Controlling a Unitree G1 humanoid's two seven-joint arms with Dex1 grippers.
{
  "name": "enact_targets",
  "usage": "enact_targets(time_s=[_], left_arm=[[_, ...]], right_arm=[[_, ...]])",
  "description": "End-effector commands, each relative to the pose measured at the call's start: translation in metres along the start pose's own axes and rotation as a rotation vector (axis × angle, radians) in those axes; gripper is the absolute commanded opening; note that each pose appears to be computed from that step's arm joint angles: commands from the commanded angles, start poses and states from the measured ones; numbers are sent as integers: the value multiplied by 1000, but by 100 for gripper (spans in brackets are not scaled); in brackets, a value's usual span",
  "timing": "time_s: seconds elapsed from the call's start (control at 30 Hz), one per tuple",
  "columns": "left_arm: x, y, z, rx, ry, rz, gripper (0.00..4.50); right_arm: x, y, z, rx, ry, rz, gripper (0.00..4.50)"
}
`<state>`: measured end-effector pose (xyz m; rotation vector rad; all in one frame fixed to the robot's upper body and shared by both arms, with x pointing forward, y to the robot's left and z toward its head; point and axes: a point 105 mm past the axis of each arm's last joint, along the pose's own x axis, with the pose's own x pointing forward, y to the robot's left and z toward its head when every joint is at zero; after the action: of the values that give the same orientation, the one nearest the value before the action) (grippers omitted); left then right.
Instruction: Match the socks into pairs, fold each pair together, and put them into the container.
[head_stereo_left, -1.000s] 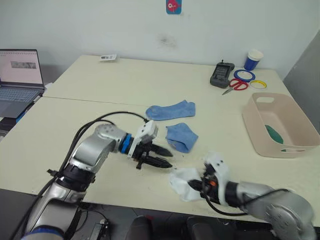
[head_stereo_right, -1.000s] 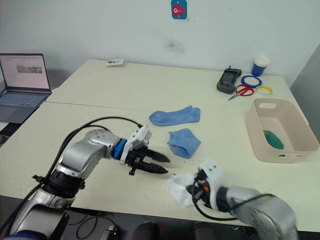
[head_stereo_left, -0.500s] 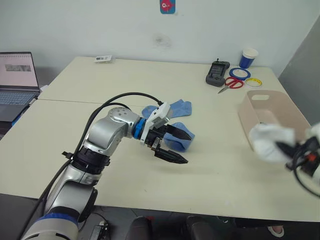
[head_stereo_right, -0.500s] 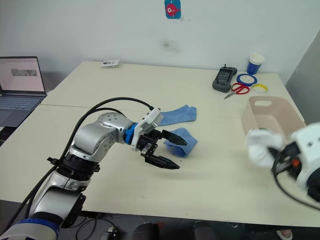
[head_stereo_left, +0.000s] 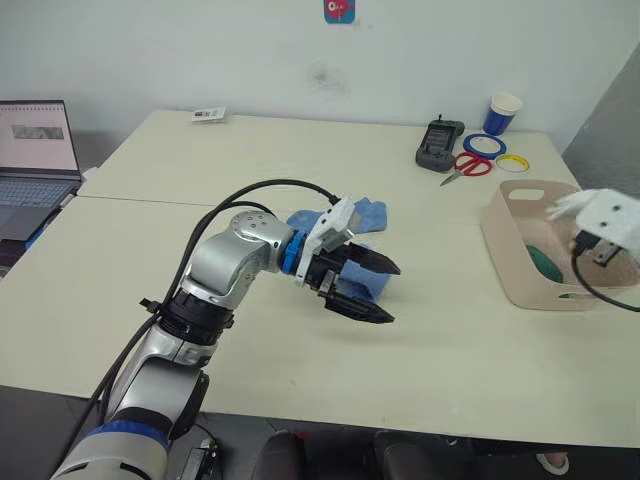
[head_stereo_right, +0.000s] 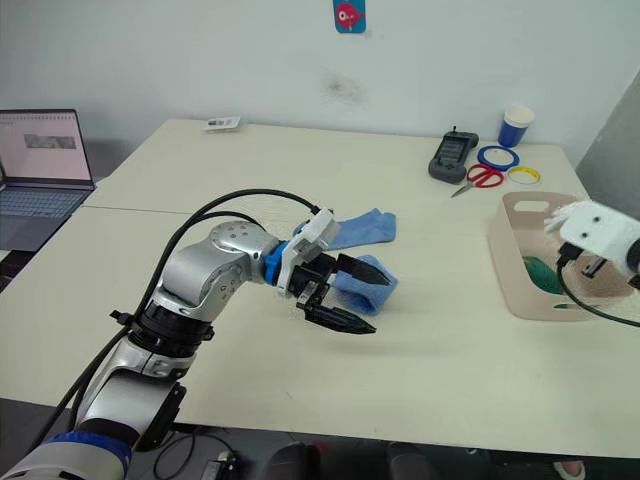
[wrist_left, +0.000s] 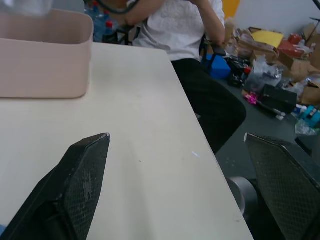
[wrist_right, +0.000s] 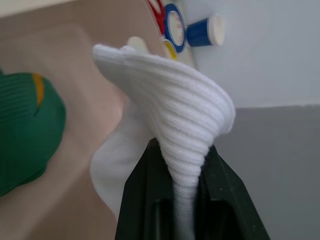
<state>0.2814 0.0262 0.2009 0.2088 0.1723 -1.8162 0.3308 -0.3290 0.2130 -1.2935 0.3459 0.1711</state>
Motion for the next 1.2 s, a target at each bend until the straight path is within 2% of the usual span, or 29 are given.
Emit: enact_targets(time_s=[0.03,0.1,0.27,0.5,0.67,0.87,1.0,1.1,1.2], left_arm=[[-1,-3,15,52,-30,12,450],[0,-3,15,52,-32,20,450],[3,0,20,61,-47,37,450],[5,2,21,67,-50,40,450],[6,4,20,73,-48,45,450],[5,5,20,80,-49,57,450],[6,5,22,84,-59,62,450],[7,5,22,89,-59,67,450],[8,5,21,91,-59,68,450]], right_arm=[[6,4,-1,-57,7,61,14],[10,7,-1,-43,4,95,14],[7,6,8,22,-23,165,186],[-14,-5,17,114,-54,265,449],[-43,-11,36,173,-132,392,449],[-50,-43,27,242,-115,272,449],[-41,-58,9,290,-70,170,449],[-24,-47,-2,291,-31,165,449],[-11,-31,-2,287,-24,206,449]])
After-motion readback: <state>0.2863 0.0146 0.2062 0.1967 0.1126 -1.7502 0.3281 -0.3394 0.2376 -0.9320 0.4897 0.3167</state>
